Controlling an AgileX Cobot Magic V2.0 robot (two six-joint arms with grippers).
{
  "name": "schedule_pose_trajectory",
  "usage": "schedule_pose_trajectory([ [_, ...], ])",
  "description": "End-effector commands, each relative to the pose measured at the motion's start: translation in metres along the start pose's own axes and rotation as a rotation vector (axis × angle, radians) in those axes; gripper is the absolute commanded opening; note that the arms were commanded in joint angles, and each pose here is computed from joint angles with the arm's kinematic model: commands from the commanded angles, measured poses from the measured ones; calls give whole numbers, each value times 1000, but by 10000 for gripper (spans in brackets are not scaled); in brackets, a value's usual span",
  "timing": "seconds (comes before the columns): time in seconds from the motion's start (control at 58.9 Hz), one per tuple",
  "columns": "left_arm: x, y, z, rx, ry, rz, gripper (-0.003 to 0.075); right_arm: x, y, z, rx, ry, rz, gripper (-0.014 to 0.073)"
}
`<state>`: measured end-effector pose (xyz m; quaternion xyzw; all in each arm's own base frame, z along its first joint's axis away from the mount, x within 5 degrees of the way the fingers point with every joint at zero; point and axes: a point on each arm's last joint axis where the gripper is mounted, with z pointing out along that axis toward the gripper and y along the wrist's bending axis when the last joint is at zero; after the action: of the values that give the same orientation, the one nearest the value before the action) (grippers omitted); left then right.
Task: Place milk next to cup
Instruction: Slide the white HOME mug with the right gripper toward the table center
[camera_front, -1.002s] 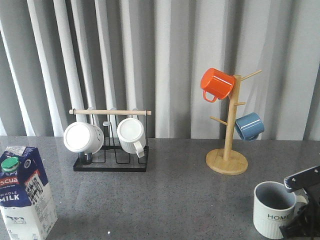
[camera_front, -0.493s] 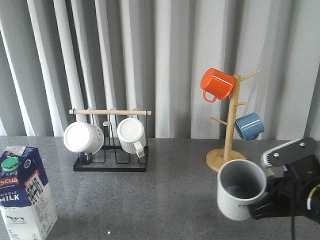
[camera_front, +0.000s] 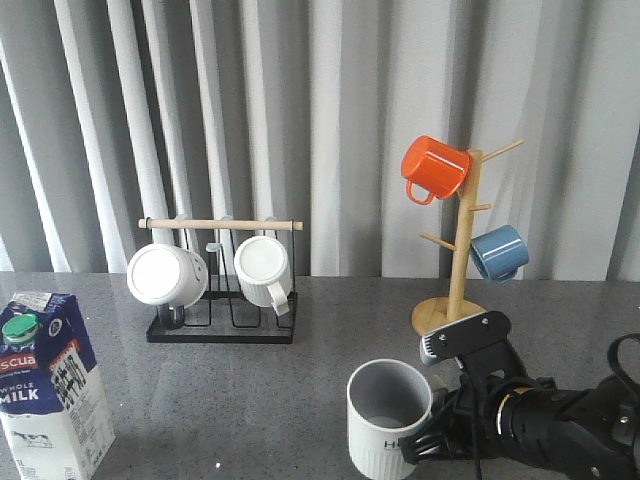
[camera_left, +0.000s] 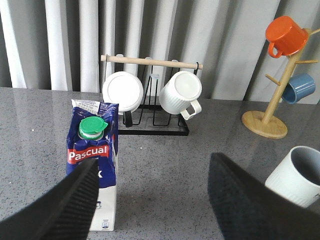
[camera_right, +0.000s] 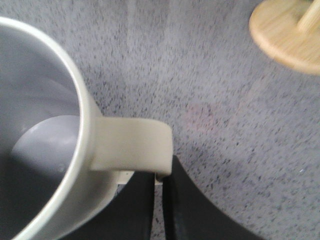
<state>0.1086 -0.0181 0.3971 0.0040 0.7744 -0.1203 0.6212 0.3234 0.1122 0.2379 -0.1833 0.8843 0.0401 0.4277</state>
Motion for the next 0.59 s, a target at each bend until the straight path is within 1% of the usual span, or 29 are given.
schedule_pose_trajectory([
  [0.0,-15,-2,-3,1,-86,-7,465,-21,0,-10,-10,-110,27,0],
  [0.153,-15,-2,-3,1,-86,-7,465,-18,1,-6,-14,-93,52,19],
  [0.289,-15,-2,-3,2,-85,-7,465,-17,1,-6,-11,-76,47,64],
  [0.577,-15,-2,-3,2,-83,-8,465,-12,0,-6,-4,-17,45,231],
])
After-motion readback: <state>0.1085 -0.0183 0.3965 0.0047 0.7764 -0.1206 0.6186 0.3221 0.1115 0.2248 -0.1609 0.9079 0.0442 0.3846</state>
